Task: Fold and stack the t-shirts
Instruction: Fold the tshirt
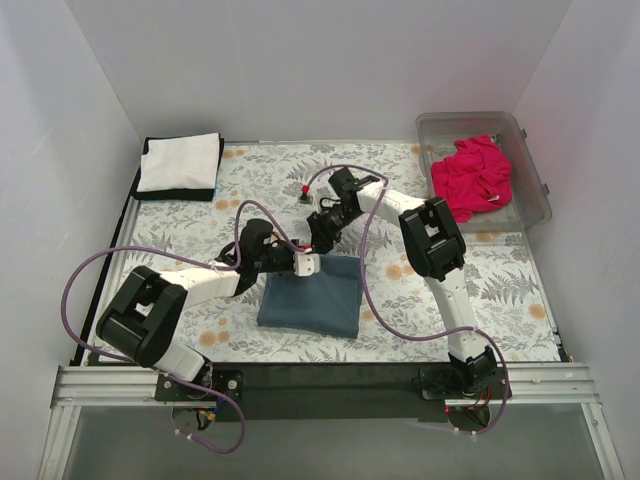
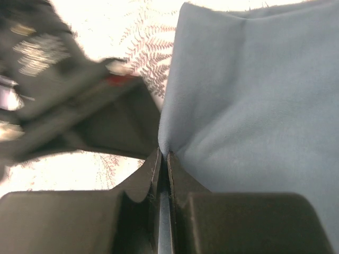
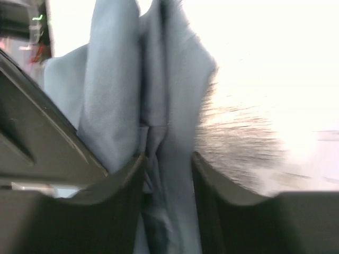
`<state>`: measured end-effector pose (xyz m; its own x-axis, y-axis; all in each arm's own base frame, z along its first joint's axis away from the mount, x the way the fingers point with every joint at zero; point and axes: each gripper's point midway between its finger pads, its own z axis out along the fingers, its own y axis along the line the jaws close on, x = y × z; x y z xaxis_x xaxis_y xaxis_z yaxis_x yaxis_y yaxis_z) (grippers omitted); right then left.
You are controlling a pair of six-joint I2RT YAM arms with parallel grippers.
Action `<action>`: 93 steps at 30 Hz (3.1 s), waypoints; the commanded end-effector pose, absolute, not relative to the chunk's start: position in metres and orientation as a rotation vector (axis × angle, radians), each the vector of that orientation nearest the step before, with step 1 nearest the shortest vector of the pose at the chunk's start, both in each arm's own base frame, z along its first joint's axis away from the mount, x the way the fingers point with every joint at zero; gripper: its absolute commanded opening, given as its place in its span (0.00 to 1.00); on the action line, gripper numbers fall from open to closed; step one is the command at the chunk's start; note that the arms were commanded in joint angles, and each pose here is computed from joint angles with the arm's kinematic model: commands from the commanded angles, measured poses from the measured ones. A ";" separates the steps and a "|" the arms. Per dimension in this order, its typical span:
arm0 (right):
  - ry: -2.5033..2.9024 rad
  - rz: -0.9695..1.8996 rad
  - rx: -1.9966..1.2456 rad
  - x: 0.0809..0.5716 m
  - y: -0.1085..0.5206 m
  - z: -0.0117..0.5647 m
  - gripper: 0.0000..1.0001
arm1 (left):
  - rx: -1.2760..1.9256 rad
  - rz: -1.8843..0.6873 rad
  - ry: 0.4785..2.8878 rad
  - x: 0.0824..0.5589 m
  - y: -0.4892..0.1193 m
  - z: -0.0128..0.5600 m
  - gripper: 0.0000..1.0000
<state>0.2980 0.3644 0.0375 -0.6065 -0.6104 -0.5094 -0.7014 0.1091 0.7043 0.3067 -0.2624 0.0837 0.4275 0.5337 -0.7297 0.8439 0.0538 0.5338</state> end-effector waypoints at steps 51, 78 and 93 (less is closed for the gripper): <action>2.426 1.298 -1.037 0.297 0.251 0.066 0.63 | 0.617 -1.095 2.290 0.341 -0.168 0.085 0.48; 2.419 1.272 -1.046 0.293 0.251 0.072 0.21 | 0.513 -1.095 2.329 0.358 -0.169 0.069 0.23; 2.470 1.108 -1.082 0.293 0.233 0.079 0.01 | 0.464 -0.926 2.301 0.374 -0.155 0.078 0.00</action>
